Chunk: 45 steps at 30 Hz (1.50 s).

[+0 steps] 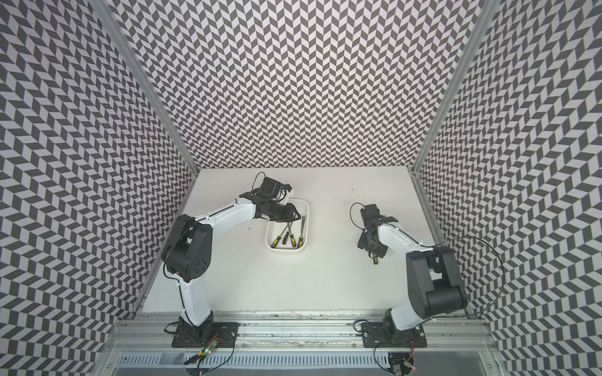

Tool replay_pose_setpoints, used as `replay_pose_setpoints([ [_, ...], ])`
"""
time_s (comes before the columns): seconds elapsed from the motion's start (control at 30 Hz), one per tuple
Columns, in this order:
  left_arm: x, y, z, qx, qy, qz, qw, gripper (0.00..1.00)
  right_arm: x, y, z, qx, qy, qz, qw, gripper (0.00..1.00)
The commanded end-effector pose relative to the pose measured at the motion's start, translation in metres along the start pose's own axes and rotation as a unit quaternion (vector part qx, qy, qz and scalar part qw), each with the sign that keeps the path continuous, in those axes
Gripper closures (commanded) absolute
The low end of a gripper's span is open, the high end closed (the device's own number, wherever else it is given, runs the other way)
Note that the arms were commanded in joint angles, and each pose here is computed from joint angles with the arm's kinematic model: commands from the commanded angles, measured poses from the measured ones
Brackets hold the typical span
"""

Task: Put the file tool into the storage box
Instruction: Pick up the file tool from the center of the board.

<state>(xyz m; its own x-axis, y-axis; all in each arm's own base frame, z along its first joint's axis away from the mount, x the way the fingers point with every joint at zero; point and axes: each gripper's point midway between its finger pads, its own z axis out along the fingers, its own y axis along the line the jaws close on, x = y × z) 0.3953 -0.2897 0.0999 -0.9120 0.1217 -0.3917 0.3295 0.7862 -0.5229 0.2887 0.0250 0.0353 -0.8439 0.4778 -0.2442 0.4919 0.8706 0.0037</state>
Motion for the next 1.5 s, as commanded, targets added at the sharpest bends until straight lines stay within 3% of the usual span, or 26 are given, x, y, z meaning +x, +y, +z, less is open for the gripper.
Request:
replay_pose_setpoints([
  [0.0,-0.009,-0.010,-0.015,0.013,-0.022,0.017,1.000,0.65,-0.010,-0.013,-0.004,0.013,-0.029,0.021,0.999,0.41],
  [0.3,-0.014,-0.008,-0.015,0.014,-0.025,0.014,0.999,0.65,0.021,-0.008,0.022,-0.050,0.050,0.040,0.997,0.46],
  [0.37,-0.015,-0.007,-0.015,0.013,-0.025,0.014,1.000,0.65,0.026,-0.003,0.026,-0.074,0.066,0.043,0.994,0.53],
  [0.5,-0.017,-0.004,-0.017,0.011,-0.026,0.012,1.000,0.65,0.029,0.003,0.033,-0.093,0.080,0.042,0.991,0.86],
  [0.57,-0.018,-0.004,-0.018,0.010,-0.027,0.013,0.999,0.65,0.027,0.008,0.032,-0.106,0.080,0.038,0.990,0.97],
  [0.7,-0.024,-0.003,-0.022,0.015,-0.035,0.011,0.999,0.65,0.013,0.037,0.017,-0.173,0.069,0.021,0.982,1.00],
  [0.9,-0.037,-0.013,-0.023,0.060,-0.042,0.000,0.997,0.64,-0.001,0.125,-0.045,-0.342,0.061,-0.061,0.936,1.00],
  [1.1,-0.050,-0.026,-0.023,0.089,-0.048,0.003,0.995,0.64,0.029,0.195,-0.103,-0.443,0.078,-0.196,0.872,1.00],
  [1.33,-0.049,-0.033,-0.023,0.102,-0.050,0.006,0.993,0.64,0.043,0.240,-0.129,-0.505,0.089,-0.255,0.820,1.00],
  [1.47,-0.045,-0.036,-0.021,0.108,-0.045,0.000,0.993,0.64,0.048,0.259,-0.132,-0.512,0.101,-0.273,0.808,1.00],
])
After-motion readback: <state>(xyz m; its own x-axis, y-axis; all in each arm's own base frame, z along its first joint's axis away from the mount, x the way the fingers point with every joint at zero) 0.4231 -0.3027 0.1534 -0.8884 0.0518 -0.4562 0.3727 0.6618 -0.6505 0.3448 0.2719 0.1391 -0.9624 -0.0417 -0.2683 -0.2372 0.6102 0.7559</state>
